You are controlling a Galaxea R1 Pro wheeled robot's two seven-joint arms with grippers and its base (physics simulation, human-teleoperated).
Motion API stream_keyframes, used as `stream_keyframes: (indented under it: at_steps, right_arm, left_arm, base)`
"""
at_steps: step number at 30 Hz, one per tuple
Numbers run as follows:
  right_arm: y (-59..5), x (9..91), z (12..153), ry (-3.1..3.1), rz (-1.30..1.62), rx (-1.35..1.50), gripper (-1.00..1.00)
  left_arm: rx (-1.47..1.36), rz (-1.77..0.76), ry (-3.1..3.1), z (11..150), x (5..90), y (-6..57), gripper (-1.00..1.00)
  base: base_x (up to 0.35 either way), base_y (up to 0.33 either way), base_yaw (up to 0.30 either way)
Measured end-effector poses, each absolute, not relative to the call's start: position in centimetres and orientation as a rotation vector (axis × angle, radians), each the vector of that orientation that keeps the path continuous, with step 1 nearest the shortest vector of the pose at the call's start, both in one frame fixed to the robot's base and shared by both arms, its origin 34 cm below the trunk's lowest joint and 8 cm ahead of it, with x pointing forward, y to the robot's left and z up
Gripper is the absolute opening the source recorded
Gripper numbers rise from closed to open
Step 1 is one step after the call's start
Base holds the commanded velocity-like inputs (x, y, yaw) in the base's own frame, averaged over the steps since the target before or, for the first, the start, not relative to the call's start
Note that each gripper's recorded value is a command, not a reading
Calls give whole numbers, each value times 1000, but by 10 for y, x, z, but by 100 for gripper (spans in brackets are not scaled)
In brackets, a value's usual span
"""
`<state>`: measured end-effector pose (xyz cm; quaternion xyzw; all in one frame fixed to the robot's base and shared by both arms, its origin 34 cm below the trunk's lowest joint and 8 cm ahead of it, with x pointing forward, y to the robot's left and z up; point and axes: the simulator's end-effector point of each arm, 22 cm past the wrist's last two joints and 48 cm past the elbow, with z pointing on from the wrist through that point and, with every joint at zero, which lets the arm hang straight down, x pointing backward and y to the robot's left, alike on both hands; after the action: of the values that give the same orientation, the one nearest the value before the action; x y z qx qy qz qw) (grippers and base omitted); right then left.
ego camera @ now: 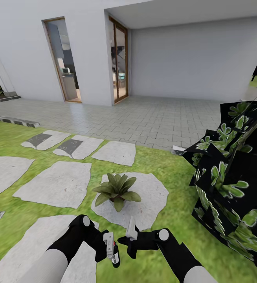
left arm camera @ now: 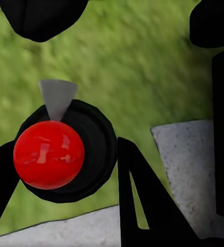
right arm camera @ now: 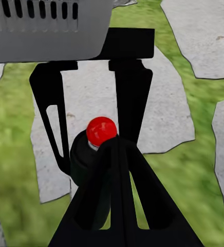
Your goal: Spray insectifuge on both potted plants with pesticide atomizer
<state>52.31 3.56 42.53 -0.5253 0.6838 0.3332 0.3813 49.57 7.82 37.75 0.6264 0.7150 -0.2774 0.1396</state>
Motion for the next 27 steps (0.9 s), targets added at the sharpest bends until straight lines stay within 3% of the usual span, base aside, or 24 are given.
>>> stream_keyframes:
  at_steps: [27]
  right_arm:
    - [35,523,425,1747,850,-1339,-100]
  left_arm:
    - [1726,-866,2046,386,498,64,-100]
  base:
    - [0,0,0]
